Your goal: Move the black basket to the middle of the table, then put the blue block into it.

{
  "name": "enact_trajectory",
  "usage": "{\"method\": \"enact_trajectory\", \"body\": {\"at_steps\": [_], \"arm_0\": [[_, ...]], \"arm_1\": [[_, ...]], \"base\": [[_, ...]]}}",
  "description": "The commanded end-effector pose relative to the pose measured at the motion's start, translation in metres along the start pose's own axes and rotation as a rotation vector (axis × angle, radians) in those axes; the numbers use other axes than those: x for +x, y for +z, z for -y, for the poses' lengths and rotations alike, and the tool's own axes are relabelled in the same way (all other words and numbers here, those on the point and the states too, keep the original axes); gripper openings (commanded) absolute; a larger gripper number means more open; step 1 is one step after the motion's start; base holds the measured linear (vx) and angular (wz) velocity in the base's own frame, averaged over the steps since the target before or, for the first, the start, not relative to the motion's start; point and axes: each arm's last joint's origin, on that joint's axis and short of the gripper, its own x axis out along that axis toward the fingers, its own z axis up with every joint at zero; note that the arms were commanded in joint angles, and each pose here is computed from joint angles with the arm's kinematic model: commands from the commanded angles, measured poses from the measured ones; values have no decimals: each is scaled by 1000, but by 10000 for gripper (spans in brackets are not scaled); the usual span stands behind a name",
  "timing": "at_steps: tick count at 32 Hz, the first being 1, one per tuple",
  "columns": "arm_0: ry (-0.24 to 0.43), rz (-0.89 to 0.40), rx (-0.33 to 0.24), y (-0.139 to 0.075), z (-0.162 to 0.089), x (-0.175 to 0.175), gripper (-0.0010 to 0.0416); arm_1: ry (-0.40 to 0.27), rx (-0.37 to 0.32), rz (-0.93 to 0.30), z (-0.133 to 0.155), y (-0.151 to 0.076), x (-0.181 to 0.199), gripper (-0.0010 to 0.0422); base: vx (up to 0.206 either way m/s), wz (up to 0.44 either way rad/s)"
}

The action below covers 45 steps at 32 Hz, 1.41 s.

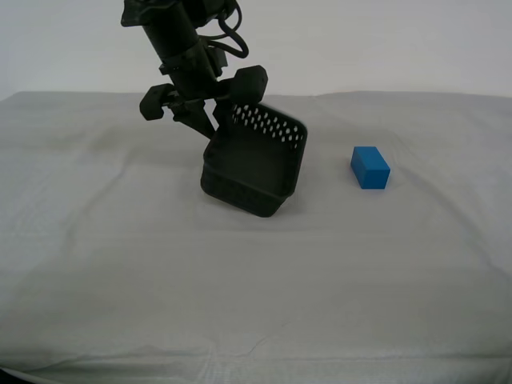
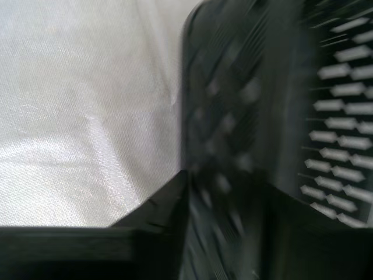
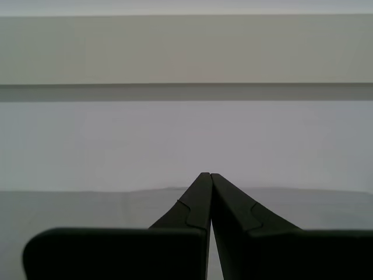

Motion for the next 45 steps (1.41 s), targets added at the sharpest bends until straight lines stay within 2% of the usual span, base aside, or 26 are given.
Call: {"method": "enact_trajectory", "body": {"at_steps": [1,2,3,4,6,7,10,13,17,20,21,27,28,31,33,34,36,37,42,45], "arm_0": [[-1,-61,3,-6,0,0,1],[-1,-80,4,-8,0,0,0],[0,-85,4,-8,0,0,0],[12,-103,10,-10,0,0,1],[63,-128,26,-12,-2,-1,1],[127,-160,55,-15,-4,-1,2],[205,-267,137,-25,-8,-2,2],[205,-333,145,-33,-8,-2,2],[260,-398,157,-42,-12,1,5],[280,-484,194,-57,-21,8,44],[297,-526,204,-65,-27,12,75],[367,-648,184,-92,-49,21,189],[392,-674,175,-102,-57,24,235],[421,-666,156,-115,-69,32,297],[414,-655,133,-124,-77,37,332],[368,-669,98,-130,-79,42,347],[320,-699,79,-139,-81,52,360],[319,-707,78,-141,-81,53,362],[346,-772,60,-160,-96,69,366],[369,-799,44,-171,-110,82,351]], "arm_1": [[0,-8,-2,0,0,0,199],[0,-12,-2,-1,0,0,235],[1,-14,-1,-1,0,0,249],[30,-18,12,-3,1,0,289],[70,-24,30,-6,3,-1,317],[89,-32,41,-10,5,-2,337],[99,-67,58,-23,12,-6,368],[111,-97,76,-38,20,-10,379],[139,-148,116,-71,35,-21,377],[166,-197,137,-99,42,-29,377],[179,-215,145,-112,43,-32,378],[214,-281,163,-147,45,-42,378],[219,-294,168,-153,46,-44,377],[222,-295,168,-155,46,-44,377],[222,-288,169,-155,46,-44,378],[223,-285,170,-155,46,-44,377],[223,-281,170,-155,46,-44,378],[224,-279,168,-156,46,-44,377],[225,-269,172,-156,46,-45,378],[225,-266,174,-157,46,-45,378]], "base": [[0,0],[0,0],[0,0],[0,0],[0,0],[0,0],[0,0],[0,0],[0,0],[0,0],[0,0],[0,0],[0,0],[0,0],[0,0],[0,0],[0,0],[0,0],[0,0],[0,0]]}}
